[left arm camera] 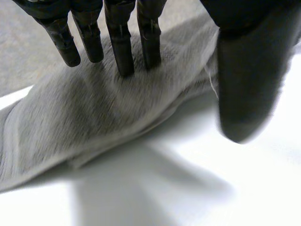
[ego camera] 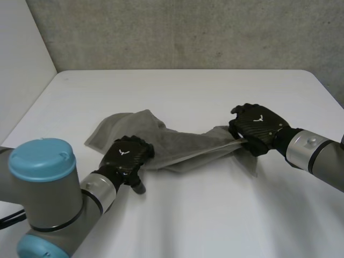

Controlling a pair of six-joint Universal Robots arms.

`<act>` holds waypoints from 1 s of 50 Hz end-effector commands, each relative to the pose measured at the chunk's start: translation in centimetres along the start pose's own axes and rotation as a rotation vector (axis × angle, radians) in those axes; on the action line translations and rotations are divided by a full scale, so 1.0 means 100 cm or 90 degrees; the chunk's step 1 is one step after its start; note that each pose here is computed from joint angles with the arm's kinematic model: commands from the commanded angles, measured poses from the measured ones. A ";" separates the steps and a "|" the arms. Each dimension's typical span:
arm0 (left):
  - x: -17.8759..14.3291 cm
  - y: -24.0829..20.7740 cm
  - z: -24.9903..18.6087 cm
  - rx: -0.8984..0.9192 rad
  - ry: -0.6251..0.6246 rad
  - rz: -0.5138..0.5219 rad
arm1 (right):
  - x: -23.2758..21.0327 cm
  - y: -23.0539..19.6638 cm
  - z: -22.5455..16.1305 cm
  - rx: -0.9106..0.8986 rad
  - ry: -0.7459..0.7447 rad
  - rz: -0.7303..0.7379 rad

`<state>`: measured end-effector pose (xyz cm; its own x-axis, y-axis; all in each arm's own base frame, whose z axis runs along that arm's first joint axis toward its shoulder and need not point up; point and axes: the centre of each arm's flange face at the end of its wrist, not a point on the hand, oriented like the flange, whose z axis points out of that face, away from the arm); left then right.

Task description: Fold the towel.

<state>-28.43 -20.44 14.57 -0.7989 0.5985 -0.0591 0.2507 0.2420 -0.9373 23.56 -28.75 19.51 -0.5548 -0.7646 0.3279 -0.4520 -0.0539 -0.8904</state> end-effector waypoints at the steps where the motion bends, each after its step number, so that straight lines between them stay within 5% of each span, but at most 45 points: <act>1: -0.016 -0.001 0.015 0.017 -0.103 -0.001 | 0.003 0.002 0.001 -0.020 0.030 0.049; 24: -0.031 0.005 0.047 0.076 -0.156 0.001 | -0.006 0.003 0.005 0.019 0.048 0.181; 39: -0.074 0.013 0.065 0.044 -0.226 0.133 | -0.023 0.012 0.006 0.004 0.042 0.183; 50: -0.105 0.012 0.078 0.041 -0.261 0.149 | -0.003 0.005 0.034 0.049 0.056 0.168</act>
<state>-24.30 -31.19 11.42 -0.8761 0.2857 -0.3884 0.4279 0.0897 -0.8993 25.07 -28.72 17.84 -0.7054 -0.7020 0.0984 -0.2512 0.1177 -0.9608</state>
